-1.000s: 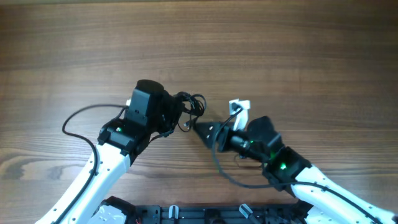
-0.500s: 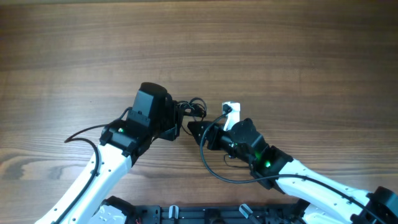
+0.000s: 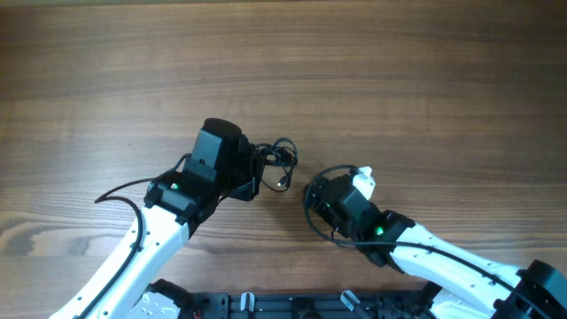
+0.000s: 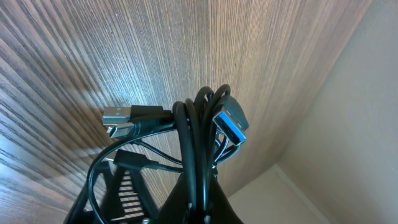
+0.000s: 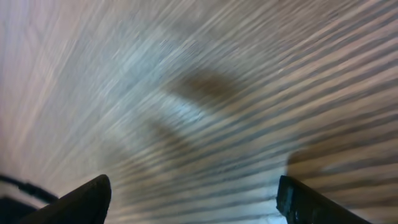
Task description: Untangle cables
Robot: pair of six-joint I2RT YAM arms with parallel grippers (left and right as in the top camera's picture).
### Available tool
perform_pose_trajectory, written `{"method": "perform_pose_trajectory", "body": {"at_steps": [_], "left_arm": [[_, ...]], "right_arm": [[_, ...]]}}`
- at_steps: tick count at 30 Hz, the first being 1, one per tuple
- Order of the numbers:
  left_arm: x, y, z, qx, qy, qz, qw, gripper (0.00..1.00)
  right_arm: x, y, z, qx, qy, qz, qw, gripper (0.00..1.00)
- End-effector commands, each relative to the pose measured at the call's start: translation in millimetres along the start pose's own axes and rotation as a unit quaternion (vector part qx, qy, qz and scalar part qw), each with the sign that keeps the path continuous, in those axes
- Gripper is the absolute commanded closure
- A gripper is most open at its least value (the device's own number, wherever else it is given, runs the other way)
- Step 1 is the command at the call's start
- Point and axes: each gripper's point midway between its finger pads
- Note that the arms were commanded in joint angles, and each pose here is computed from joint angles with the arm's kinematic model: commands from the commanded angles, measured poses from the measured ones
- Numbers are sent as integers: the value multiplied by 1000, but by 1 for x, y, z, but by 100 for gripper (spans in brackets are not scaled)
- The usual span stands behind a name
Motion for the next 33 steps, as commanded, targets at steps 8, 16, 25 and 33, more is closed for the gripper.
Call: {"method": "perform_pose_trajectory", "body": {"at_steps": [8,16,25,33], "left_arm": [[21,-15,7,-36,-61,39,997,96],[23,-16,7,-43,-66,110,991,96],[20,-15,7,-41,-57,124,990,96],[11,-15,6,-39,-41,117,992,96]], "right_arm": [[-30,94,43,216,81,146,962,1],[-12,115,49,243,-12,146,959,0],[0,106,36,214,-46,124,968,0],[-1,93,14,179,-42,109,977,1]]}}
Point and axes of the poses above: each gripper's point midway between its finger pads, its own z axis back along the fingers, its own y axis along the line the jaws close on, x = y × z, and after that the axes turned 3 degrees about -z, right-handed
